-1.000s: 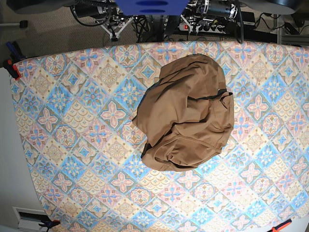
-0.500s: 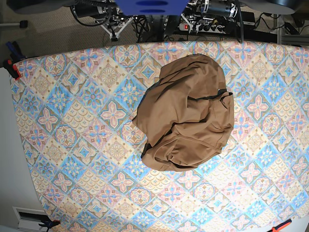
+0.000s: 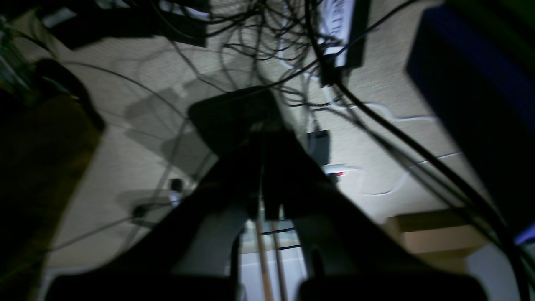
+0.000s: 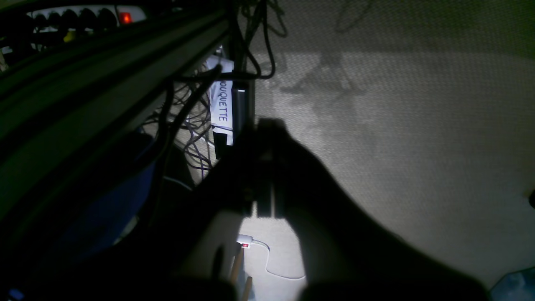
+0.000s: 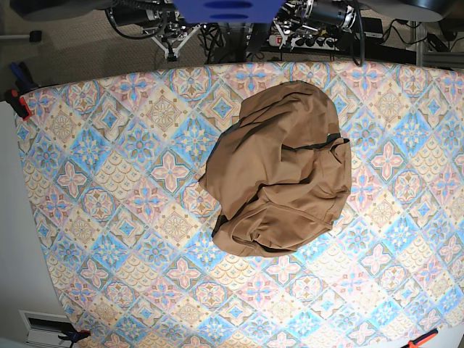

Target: Layout the t-shirt on the table in an organized manner, then fold the t-shirt properly

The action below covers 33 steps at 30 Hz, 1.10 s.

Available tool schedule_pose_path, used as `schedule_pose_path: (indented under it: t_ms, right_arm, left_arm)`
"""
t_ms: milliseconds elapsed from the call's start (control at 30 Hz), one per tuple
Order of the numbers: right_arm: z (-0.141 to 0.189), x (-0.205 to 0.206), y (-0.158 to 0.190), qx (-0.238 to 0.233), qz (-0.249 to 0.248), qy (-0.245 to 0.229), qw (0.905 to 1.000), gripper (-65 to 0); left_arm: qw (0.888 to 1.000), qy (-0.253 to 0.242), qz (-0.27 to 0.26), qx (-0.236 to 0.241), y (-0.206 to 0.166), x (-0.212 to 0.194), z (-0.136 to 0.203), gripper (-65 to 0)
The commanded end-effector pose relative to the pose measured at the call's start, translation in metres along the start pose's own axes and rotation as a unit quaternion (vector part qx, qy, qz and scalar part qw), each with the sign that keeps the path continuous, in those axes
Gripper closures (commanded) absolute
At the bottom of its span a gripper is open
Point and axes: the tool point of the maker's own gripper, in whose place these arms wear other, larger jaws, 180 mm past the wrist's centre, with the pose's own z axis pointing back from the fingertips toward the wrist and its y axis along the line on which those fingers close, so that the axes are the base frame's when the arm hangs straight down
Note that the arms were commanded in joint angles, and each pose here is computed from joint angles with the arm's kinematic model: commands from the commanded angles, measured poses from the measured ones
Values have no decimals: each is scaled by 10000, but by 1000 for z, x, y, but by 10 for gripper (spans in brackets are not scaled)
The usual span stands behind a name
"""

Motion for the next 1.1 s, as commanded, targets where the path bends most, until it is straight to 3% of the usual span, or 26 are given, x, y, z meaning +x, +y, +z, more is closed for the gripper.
schedule_pose_path:
  t_ms: [0, 933, 1067]
  right_arm:
    - [0, 2, -1, 4, -21, -48, 10000, 0]
    - [0, 4, -1, 5, -20, -75, 10000, 0]
    - [1, 15, -1, 2, -37, -426, 9991, 0]
  left_arm:
    - [9999, 104, -37, -24, -2, -9, -1, 0]
    - [9999, 128, 50, -70, -7, -12, -1, 0]
    - [9999, 114, 51, -64, -6, -13, -1, 0]
